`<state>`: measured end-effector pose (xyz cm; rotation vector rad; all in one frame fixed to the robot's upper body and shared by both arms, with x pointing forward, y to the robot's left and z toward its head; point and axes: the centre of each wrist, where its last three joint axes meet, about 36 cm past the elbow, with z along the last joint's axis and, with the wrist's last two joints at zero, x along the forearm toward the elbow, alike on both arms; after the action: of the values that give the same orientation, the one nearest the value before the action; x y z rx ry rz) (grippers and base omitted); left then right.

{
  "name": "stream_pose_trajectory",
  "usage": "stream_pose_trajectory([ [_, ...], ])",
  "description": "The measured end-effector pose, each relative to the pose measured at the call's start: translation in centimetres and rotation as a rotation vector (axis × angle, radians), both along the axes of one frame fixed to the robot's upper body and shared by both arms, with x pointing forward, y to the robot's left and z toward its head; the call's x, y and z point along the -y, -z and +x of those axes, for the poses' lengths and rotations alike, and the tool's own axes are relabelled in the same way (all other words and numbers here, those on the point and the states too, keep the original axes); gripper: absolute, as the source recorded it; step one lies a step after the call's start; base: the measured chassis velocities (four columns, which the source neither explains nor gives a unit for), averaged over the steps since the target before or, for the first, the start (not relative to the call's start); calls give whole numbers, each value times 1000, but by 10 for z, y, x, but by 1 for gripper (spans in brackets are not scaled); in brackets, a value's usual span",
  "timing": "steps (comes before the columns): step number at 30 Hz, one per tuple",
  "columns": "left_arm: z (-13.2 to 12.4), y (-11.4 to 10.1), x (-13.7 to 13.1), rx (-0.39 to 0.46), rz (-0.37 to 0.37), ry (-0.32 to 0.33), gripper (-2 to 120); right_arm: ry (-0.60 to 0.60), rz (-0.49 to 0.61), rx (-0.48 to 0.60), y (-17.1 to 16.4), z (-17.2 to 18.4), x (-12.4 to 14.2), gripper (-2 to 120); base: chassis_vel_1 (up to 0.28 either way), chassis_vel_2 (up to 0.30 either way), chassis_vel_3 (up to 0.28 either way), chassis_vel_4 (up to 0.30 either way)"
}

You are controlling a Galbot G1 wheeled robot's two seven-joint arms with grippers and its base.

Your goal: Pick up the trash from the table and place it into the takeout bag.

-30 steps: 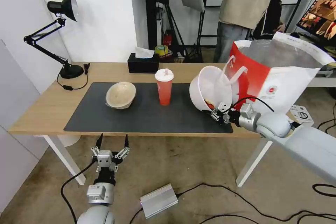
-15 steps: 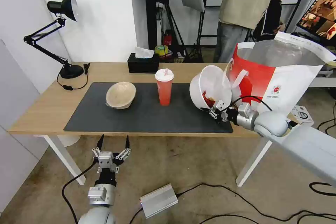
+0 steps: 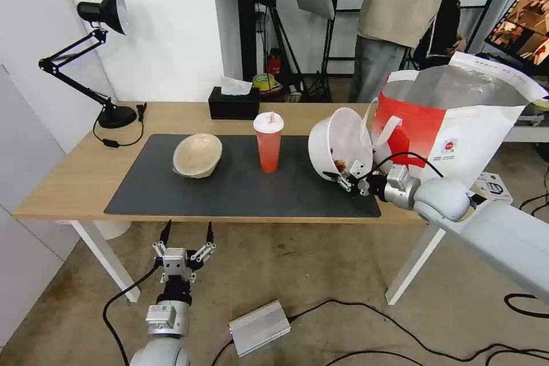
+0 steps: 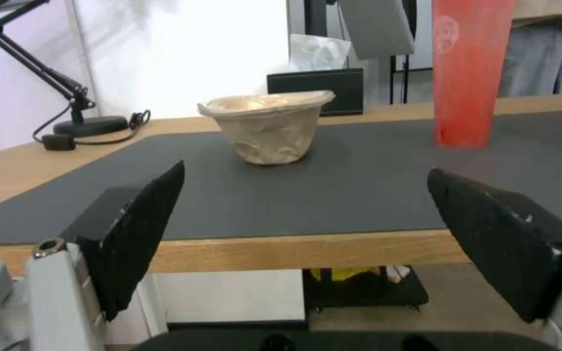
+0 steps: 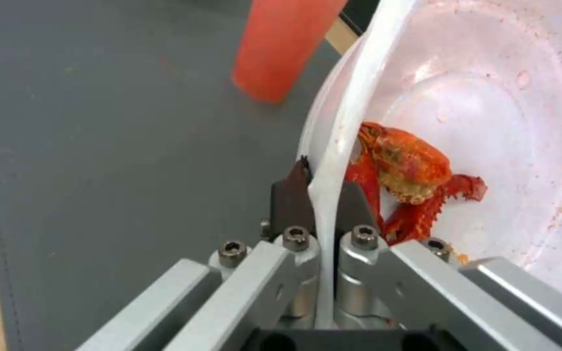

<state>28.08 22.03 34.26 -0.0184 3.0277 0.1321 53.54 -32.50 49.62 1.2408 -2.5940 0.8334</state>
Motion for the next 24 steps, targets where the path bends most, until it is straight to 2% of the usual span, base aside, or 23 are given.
stream_pose_trajectory([
  [24,-4,-4,1,9,0,3,100,-67,-13,42,-27,-24,-9,0,0,0,0,0],
])
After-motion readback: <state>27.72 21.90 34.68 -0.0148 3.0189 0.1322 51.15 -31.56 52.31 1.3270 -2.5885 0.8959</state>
